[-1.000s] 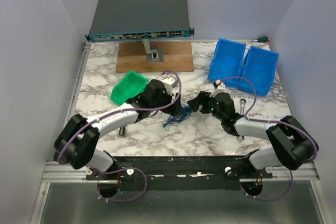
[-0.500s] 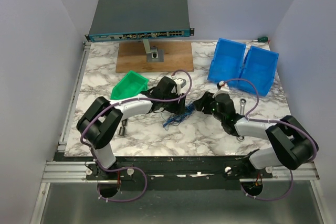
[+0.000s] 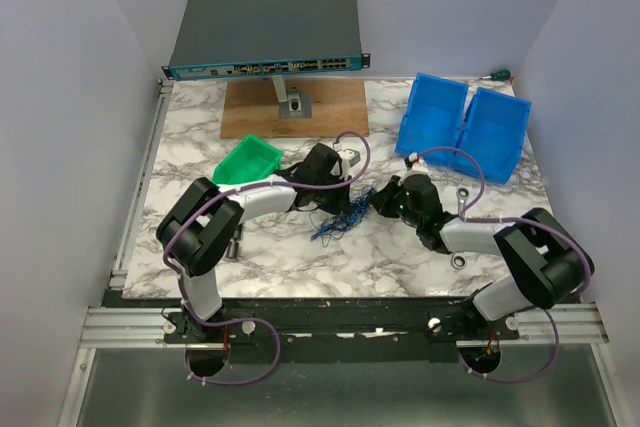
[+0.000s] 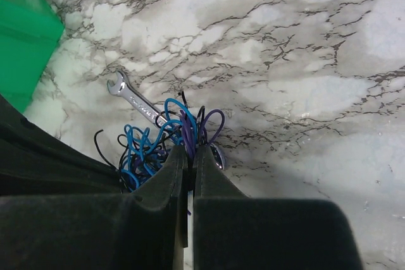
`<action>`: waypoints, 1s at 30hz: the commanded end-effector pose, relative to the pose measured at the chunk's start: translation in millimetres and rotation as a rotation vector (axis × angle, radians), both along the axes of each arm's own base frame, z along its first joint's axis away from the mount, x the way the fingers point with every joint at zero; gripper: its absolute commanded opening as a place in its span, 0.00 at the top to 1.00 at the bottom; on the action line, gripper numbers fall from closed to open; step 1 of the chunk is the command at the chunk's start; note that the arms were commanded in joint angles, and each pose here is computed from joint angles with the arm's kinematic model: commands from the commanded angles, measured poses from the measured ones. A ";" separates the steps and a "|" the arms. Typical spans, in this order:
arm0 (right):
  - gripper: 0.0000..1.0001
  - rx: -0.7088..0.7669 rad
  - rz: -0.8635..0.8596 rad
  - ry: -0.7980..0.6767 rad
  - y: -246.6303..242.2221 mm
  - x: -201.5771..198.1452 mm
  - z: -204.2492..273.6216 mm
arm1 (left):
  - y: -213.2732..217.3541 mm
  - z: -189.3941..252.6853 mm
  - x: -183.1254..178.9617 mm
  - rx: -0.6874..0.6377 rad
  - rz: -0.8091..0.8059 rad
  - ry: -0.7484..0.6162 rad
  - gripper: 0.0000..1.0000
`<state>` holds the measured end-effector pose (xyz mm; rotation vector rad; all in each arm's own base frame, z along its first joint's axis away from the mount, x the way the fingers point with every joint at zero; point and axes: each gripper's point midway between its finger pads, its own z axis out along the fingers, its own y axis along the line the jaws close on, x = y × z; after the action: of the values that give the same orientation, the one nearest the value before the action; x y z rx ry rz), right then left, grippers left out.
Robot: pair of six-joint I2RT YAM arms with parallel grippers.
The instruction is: Untangle the cables
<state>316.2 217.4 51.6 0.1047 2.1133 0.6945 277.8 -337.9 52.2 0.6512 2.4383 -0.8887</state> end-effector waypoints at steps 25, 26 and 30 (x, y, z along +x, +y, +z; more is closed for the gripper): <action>0.99 0.130 0.187 -0.255 14.0 -26.0 66.9 | 79.9 68.7 19.7 -0.261 0.221 -0.242 0.45; 0.99 0.151 0.232 -0.274 20.2 -30.3 72.1 | 73.8 70.2 16.1 -0.276 0.186 -0.239 0.37; 0.99 0.185 0.302 -0.273 30.4 -38.4 75.0 | 52.0 65.1 6.3 -0.292 0.076 -0.184 0.19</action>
<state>294.5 214.8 91.4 0.0126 1.9610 0.8020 295.8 -250.4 105.9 0.3286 2.1482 -0.8933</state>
